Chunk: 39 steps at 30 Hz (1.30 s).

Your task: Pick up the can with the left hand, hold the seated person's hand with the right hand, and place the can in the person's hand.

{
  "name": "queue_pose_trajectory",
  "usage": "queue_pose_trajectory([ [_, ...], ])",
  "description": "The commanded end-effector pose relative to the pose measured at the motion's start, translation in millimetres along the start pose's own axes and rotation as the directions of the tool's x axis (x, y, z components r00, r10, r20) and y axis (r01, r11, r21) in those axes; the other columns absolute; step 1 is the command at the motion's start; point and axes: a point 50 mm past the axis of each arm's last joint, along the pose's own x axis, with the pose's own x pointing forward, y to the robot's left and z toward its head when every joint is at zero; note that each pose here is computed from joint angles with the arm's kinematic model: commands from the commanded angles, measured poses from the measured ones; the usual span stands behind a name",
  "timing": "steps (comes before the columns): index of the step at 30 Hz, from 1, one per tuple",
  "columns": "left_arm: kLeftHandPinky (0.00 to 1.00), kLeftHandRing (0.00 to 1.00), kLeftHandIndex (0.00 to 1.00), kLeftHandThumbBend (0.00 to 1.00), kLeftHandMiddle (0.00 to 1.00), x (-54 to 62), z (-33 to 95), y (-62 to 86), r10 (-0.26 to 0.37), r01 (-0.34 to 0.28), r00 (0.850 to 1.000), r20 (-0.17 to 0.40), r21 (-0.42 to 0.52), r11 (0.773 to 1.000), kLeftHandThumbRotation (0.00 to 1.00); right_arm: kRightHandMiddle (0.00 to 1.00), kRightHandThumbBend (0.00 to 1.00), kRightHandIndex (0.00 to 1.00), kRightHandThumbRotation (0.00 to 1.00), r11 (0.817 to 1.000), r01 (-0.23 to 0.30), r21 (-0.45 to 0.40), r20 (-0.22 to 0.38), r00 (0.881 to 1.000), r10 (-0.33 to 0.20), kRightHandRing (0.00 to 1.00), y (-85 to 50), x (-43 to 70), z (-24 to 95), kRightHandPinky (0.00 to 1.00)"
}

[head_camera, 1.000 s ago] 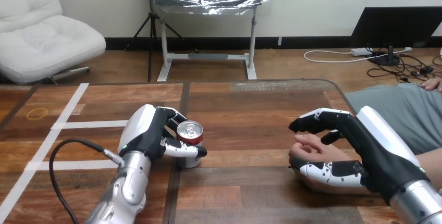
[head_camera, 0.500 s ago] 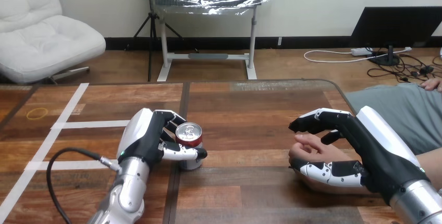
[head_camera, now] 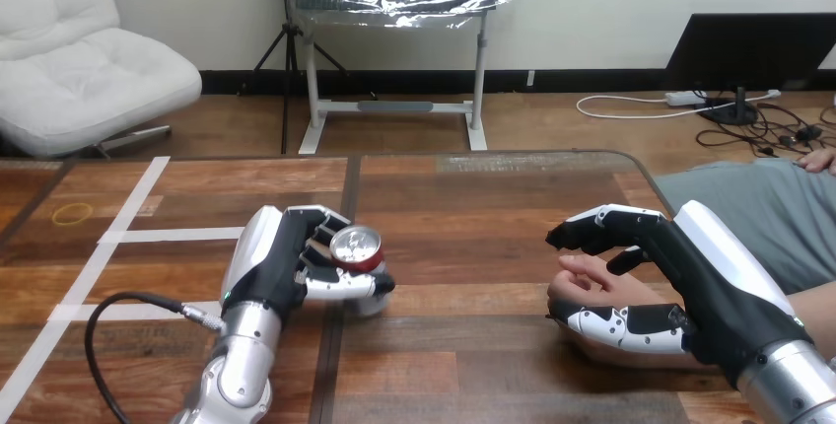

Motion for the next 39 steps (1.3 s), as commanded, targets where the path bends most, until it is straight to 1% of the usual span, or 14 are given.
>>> queue_pose_trajectory([
  [1, 0.39, 0.41, 0.5, 0.65, 0.44, 14.4, 57.1, 14.6, 0.068, -0.051, 0.969, 0.236, -0.076, 0.996, 0.0, 0.75, 0.6, 0.69, 0.0, 0.997, 0.065, -0.042, 0.09, 0.994, -0.061, 0.76, -16.6, 6.3, 18.4, 0.67],
  [5, 0.39, 0.4, 0.5, 0.65, 0.44, 13.2, 66.9, 14.4, 0.066, -0.041, 0.96, 0.272, -0.097, 0.994, 0.0, 0.75, 0.6, 0.7, 0.0, 0.997, 0.068, -0.04, 0.086, 0.994, -0.065, 0.76, -17.0, 6.3, 18.2, 0.67],
  [10, 0.39, 0.4, 0.5, 0.65, 0.44, 12.0, 77.4, 13.9, 0.066, -0.03, 0.952, 0.3, -0.12, 0.992, 0.0, 0.75, 0.6, 0.7, 0.0, 0.996, 0.075, -0.041, 0.084, 0.994, -0.071, 0.76, -17.5, 6.6, 18.5, 0.67],
  [17, 0.38, 0.4, 0.5, 0.65, 0.44, 9.4, 93.9, 12.7, 0.051, 0.003, 0.934, 0.352, -0.15, 0.989, 0.0, 0.75, 0.62, 0.71, 0.0, 0.995, 0.088, -0.049, 0.083, 0.993, -0.084, 0.76, -19.2, 6.4, 18.2, 0.67],
  [22, 0.37, 0.4, 0.5, 0.65, 0.44, 8.1, 102.7, 12.0, 0.042, 0.015, 0.927, 0.372, -0.151, 0.988, 0.0, 0.76, 0.63, 0.71, 0.0, 0.994, 0.093, -0.053, 0.082, 0.993, -0.089, 0.76, -21.0, 6.1, 17.8, 0.68],
  [25, 0.37, 0.4, 0.5, 0.65, 0.44, 6.9, 108.2, 11.5, 0.04, 0.023, 0.92, 0.389, -0.155, 0.988, 0.0, 0.76, 0.63, 0.72, 0.0, 0.993, 0.1, -0.057, 0.085, 0.992, -0.095, 0.76, -22.5, 5.9, 17.7, 0.68],
  [27, 0.36, 0.4, 0.5, 0.65, 0.44, 5.9, 112.3, 10.9, 0.04, 0.031, 0.915, 0.402, -0.167, 0.985, 0.0, 0.77, 0.64, 0.72, 0.0, 0.993, 0.104, -0.06, 0.086, 0.991, -0.099, 0.77, -24.2, 5.6, 16.8, 0.68],
  [31, 0.36, 0.39, 0.5, 0.65, 0.44, 4.9, 117.9, 10.2, 0.038, 0.041, 0.911, 0.411, -0.18, 0.983, 0.0, 0.77, 0.64, 0.72, 0.0, 0.991, 0.108, -0.076, 0.083, 0.991, -0.101, 0.77, -27.3, 5.0, 15.6, 0.68],
  [34, 0.36, 0.4, 0.5, 0.65, 0.44, 3.9, 122.4, 9.5, 0.036, 0.053, 0.904, 0.427, -0.195, 0.979, 0.0, 0.77, 0.65, 0.73, 0.0, 0.989, 0.117, -0.086, 0.08, 0.991, -0.11, 0.76, -30.2, 4.6, 14.4, 0.67],
  [37, 0.36, 0.4, 0.5, 0.64, 0.44, 3.0, 126.3, 8.6, 0.035, 0.065, 0.897, 0.441, -0.21, 0.976, 0.0, 0.77, 0.66, 0.73, 0.0, 0.987, 0.13, -0.098, 0.064, 0.99, -0.124, 0.76, -32.8, 3.9, 13.5, 0.66],
  [39, 0.36, 0.4, 0.5, 0.64, 0.44, 2.4, 129.5, 7.8, 0.037, 0.066, 0.893, 0.449, -0.211, 0.975, 0.0, 0.78, 0.67, 0.74, 0.0, 0.983, 0.135, -0.121, 0.037, 0.991, -0.131, 0.76, -35.0, 3.2, 11.7, 0.65],
])
